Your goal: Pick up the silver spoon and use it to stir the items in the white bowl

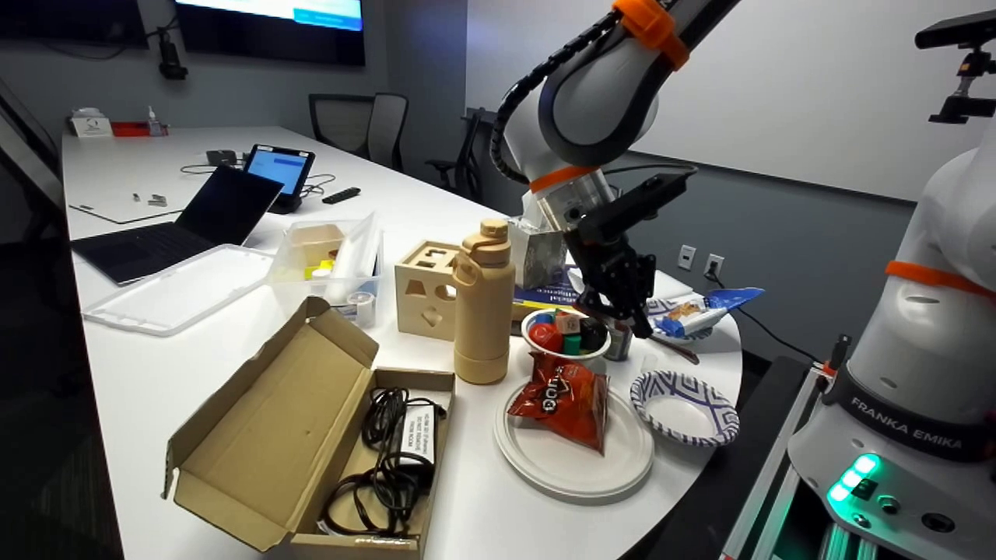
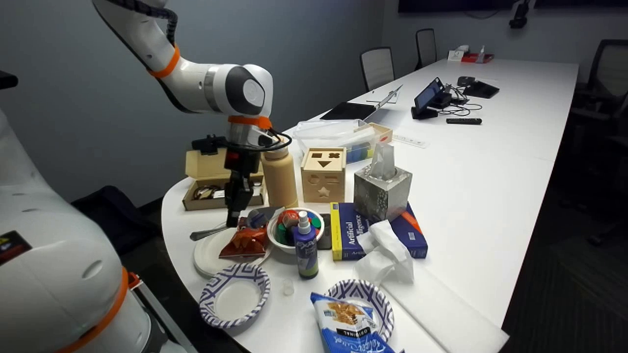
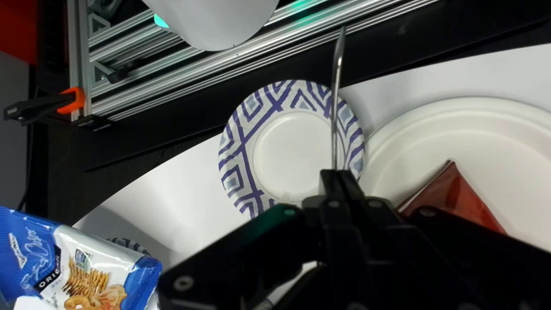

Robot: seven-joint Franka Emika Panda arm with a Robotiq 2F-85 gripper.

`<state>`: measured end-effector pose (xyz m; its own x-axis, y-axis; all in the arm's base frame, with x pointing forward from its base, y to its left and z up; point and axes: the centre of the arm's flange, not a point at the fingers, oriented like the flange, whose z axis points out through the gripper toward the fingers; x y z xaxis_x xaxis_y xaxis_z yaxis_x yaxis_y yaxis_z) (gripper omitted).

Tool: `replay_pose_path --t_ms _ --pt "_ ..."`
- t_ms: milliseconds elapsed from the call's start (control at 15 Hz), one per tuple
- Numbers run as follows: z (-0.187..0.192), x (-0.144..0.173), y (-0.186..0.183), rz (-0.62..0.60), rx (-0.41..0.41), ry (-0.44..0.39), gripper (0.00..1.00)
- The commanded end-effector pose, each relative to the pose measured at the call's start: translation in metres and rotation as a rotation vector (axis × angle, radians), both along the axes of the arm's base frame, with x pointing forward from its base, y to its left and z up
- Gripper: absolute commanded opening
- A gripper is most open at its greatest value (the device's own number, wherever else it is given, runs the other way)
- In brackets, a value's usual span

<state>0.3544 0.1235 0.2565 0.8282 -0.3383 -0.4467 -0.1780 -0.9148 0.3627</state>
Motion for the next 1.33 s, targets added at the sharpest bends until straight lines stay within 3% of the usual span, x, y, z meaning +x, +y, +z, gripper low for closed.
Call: replay_pose_path --t_ms 0,600,933,1267 --pt "-0.015 0.031 -0.001 -0.002 -0.042 0.000 0.01" --pt "-0.050 0.068 -0.016 -0.025 -0.100 0.028 0.01" --pt "-0.062 0.075 -0.013 -0.024 -0.069 0.062 0.01" --pt "-0.050 0.077 -0.011 -0.034 0.000 0.027 0.01"
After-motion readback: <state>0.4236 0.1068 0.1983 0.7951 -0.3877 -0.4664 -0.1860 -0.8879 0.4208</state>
